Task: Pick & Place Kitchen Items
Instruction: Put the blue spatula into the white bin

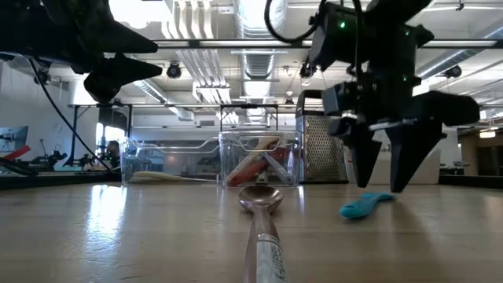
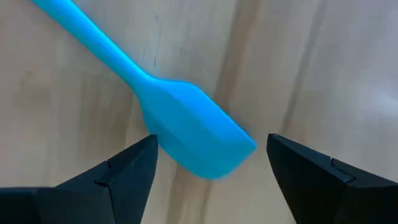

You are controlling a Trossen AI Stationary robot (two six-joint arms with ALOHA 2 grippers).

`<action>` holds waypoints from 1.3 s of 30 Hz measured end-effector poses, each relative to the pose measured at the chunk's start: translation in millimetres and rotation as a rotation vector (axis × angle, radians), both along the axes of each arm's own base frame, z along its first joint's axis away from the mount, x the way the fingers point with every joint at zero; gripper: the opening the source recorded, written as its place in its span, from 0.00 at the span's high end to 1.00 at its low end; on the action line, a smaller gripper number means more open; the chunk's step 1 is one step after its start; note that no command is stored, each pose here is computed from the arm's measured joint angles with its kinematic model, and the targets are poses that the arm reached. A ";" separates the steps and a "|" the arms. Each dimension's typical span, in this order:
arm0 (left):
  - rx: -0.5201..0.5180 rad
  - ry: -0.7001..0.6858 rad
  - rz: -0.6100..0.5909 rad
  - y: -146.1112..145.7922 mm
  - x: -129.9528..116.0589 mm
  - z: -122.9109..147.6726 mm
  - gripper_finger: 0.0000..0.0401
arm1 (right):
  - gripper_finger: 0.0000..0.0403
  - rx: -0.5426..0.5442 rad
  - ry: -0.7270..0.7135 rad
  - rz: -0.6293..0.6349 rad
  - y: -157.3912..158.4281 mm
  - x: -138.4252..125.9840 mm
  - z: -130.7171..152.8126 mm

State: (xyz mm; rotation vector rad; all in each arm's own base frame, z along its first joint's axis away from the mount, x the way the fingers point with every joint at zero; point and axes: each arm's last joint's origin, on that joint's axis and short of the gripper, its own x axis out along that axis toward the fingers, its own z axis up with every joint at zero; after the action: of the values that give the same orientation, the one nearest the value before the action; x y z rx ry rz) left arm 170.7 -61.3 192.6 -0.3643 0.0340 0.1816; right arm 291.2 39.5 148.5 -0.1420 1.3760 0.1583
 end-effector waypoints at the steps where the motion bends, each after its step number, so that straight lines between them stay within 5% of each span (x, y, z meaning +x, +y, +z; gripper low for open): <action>1: -0.002 -0.002 0.005 0.1 0.2 0.0 0.46 | 0.26 -0.001 0.007 0.009 0.4 2.0 -5.1; 15: -0.033 -0.014 0.090 1.9 0.9 -0.3 0.46 | 0.32 0.026 0.100 -0.023 4.4 14.5 -30.2; 23: -0.032 -0.016 0.126 3.1 0.7 -0.2 0.46 | 0.56 0.044 0.065 -0.054 4.9 15.3 -24.3; 31: -0.034 -0.017 0.125 3.1 0.7 -0.2 0.46 | 0.92 0.063 0.068 -0.070 7.2 14.5 -22.2; 39: -0.030 -0.008 0.122 3.0 0.6 -1.0 0.46 | 0.96 0.077 0.091 -0.082 13.0 7.0 -12.3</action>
State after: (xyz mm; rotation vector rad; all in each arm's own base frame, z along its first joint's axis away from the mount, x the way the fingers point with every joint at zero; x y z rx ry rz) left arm 171.4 -58.3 191.6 -0.3977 0.0065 0.3006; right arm 298.2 52.5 136.2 -0.0145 1.4616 0.1508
